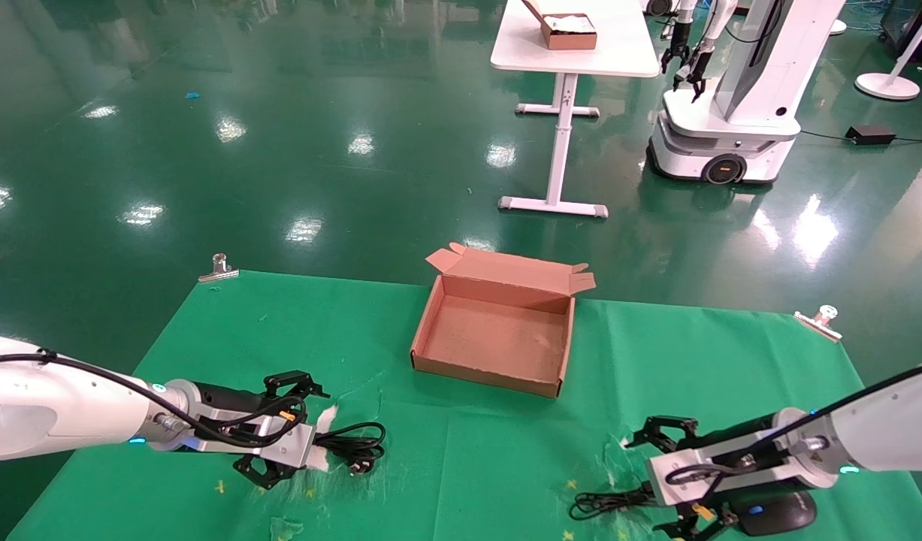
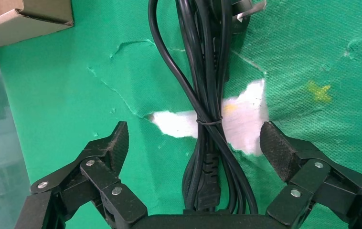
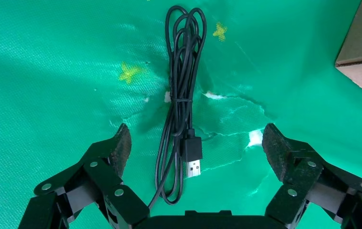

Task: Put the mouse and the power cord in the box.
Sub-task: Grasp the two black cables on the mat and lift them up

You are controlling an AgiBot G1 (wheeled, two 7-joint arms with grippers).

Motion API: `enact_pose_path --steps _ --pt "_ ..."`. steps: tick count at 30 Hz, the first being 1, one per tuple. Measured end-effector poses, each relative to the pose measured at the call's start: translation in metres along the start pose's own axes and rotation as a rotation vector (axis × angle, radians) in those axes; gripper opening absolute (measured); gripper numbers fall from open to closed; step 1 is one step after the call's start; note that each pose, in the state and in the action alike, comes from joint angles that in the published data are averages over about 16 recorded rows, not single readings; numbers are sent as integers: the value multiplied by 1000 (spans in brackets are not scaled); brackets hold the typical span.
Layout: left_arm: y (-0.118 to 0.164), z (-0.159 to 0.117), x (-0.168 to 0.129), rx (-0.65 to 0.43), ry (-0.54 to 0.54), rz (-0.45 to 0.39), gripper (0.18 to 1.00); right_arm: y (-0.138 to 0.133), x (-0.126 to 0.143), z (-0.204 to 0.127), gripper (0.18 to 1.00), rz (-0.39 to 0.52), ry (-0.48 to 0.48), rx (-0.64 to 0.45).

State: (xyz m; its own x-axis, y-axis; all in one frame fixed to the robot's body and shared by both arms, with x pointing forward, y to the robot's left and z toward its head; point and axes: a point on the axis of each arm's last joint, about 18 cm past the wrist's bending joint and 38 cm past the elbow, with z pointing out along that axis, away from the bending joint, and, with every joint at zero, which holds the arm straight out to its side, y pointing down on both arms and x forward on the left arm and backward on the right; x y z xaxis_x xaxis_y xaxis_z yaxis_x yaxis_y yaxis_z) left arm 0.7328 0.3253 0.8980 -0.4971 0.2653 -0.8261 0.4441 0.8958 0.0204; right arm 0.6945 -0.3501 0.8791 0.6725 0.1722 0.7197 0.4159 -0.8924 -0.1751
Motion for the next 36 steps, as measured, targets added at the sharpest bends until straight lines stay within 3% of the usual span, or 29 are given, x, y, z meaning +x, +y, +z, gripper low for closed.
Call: enact_pose_path --steps 8,15,36 --pt "0 0 0 0 0 0 949 0 0 0 944 0 1 1" --pt "0 0 0 1 0 0 850 0 0 0 857 -1 1 1" --pt "0 0 0 3 0 -1 397 0 0 0 394 -2 -1 1"
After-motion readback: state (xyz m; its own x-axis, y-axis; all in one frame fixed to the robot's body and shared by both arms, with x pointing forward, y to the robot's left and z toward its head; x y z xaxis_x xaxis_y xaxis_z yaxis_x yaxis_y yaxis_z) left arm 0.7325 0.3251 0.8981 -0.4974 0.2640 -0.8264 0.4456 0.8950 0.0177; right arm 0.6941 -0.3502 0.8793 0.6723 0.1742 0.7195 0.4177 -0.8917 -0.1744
